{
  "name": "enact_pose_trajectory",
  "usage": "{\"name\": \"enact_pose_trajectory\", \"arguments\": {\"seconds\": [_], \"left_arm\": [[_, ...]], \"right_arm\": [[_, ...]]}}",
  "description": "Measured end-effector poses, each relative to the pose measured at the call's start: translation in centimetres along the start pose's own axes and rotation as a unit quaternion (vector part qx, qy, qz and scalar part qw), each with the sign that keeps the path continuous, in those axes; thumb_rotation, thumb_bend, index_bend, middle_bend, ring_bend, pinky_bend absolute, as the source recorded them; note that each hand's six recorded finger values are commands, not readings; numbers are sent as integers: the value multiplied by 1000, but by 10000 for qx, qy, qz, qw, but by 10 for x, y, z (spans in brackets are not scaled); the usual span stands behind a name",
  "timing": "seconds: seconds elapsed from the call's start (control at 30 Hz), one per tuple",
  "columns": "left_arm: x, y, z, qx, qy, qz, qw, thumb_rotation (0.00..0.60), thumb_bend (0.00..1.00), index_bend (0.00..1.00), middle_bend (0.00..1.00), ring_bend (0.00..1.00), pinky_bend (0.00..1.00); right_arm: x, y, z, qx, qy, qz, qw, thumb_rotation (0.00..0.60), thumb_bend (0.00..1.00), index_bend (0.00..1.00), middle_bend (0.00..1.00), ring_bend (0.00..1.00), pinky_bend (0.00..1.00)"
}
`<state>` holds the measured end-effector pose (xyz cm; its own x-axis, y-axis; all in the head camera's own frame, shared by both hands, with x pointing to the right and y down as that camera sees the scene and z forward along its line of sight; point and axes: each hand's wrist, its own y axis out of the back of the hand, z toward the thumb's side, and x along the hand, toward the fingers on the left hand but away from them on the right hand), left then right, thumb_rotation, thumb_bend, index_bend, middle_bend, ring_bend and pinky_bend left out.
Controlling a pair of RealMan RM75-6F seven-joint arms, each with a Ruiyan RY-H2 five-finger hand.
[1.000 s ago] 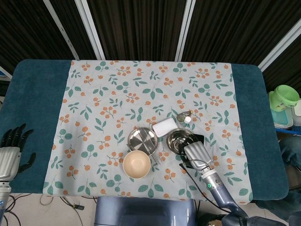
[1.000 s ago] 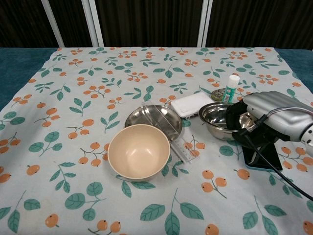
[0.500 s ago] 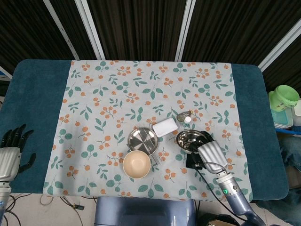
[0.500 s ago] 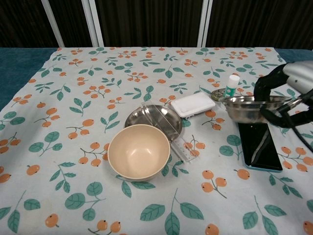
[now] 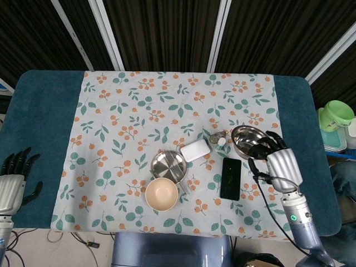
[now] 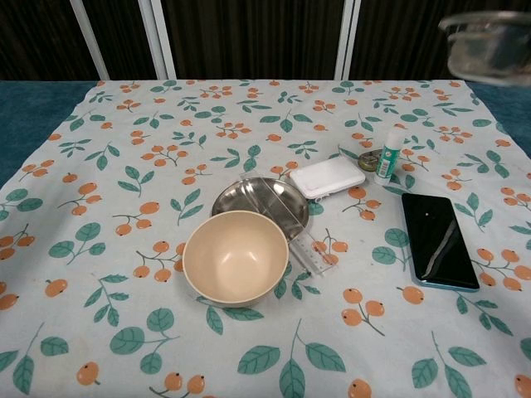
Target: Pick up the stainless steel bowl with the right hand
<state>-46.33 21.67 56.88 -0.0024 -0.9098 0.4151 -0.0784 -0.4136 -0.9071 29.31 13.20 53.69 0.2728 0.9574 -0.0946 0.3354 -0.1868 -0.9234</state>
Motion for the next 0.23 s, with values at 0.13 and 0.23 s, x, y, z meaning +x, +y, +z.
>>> {"name": "enact_pose_trajectory", "arguments": {"seconds": [0.13, 0.23], "left_arm": [[0, 0, 0, -8, 3, 6, 10000, 600, 374, 123, 0, 0, 0], [-1, 0, 0, -13, 4, 8, 10000, 600, 374, 123, 0, 0, 0]], "right_arm": [[-3, 18, -4, -194, -58, -344, 9992, 600, 526, 574, 657, 369, 232], [-1, 26, -7, -210, -90, -486, 9986, 600, 526, 578, 661, 374, 236]]}}
